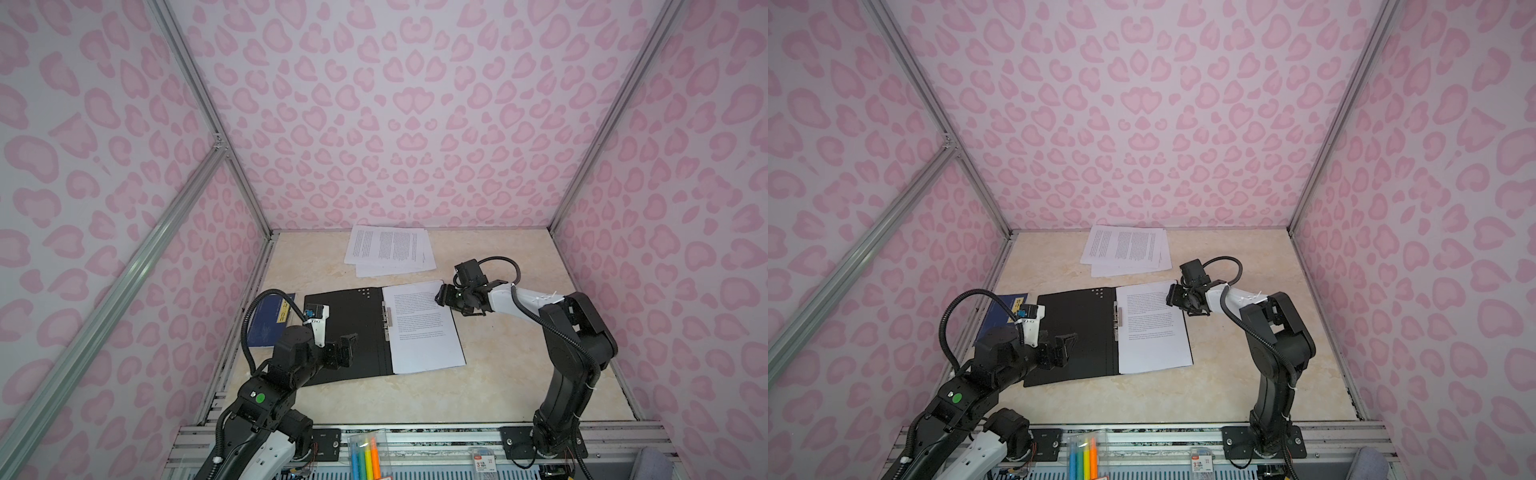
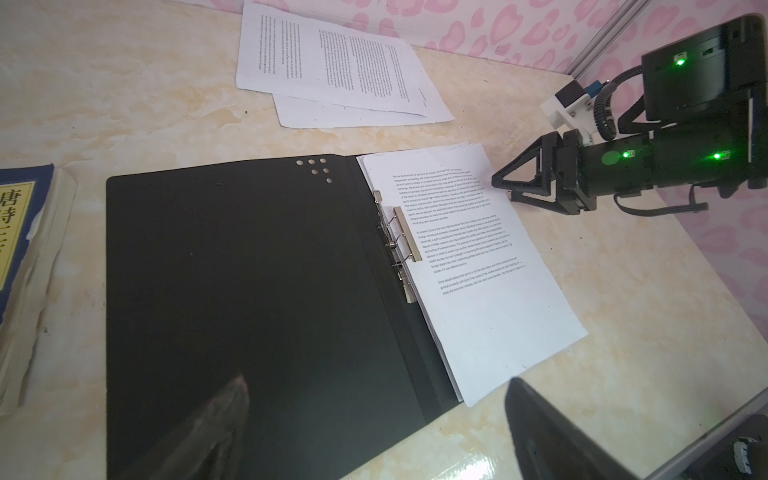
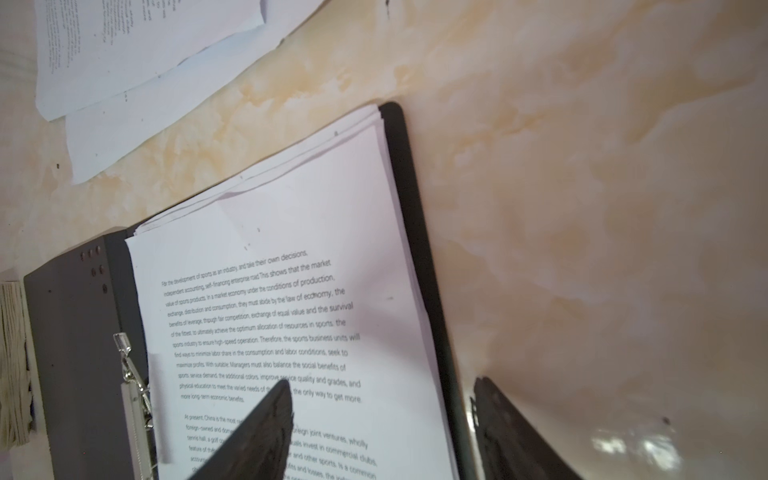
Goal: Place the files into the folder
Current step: 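Hold the text sheet edge on the folder stack with the right gripper, then open the right gripper and move it toward the loose text sheets farther out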
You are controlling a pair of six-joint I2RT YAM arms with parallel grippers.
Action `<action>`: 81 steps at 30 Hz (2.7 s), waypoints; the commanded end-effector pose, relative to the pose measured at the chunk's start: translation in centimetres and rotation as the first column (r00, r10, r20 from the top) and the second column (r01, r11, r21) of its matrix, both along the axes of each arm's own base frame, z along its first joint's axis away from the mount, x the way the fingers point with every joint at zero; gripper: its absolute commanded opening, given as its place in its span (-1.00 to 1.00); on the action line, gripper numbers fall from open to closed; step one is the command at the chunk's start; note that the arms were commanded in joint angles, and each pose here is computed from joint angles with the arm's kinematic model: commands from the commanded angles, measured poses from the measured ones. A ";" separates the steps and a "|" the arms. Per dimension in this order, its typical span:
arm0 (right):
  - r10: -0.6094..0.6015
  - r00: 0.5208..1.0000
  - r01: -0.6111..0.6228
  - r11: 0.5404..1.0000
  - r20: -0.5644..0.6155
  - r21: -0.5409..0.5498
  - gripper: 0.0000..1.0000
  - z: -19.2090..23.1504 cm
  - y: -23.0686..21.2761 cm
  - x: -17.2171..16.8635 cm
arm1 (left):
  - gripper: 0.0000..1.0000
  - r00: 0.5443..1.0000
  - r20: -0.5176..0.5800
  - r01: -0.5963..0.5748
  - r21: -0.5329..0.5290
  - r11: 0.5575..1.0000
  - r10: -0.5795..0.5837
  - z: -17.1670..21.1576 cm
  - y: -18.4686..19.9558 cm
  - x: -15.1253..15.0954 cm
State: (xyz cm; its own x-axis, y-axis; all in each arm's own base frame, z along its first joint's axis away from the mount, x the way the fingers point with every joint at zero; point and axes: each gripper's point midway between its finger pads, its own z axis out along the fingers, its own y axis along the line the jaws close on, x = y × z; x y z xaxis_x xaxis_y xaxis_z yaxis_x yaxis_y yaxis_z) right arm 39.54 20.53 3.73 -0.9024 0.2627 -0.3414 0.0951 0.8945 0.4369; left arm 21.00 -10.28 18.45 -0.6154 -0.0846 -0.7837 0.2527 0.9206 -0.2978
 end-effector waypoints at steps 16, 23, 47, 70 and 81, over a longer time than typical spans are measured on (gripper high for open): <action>0.008 1.000 -0.009 1.000 0.016 0.009 0.38 0.0 1.0 1.1 | 0.95 1.000 0.023 0.005 -0.006 1.000 -0.005 0.5 -0.2 0.3; 0.011 1.000 -0.012 1.000 0.015 0.014 0.38 -0.1 1.3 1.4 | 0.95 1.000 0.021 0.005 -0.005 1.000 -0.005 0.5 -0.2 0.3; -0.008 0.994 0.020 0.994 0.109 -0.112 0.36 3.0 -0.4 4.3 | 0.95 1.000 0.019 0.001 -0.002 1.000 -0.001 0.3 -0.1 0.3; 0.081 0.992 -0.075 0.995 0.097 -0.060 -0.40 -1.4 4.0 16.9 | 0.95 1.000 0.004 -0.017 0.017 1.000 0.016 -0.2 0.2 0.5; -0.055 0.998 0.055 0.998 0.001 -0.009 -0.47 -2.9 -1.6 15.3 | 0.95 1.000 0.000 -0.015 0.017 1.000 0.015 -0.2 0.1 0.6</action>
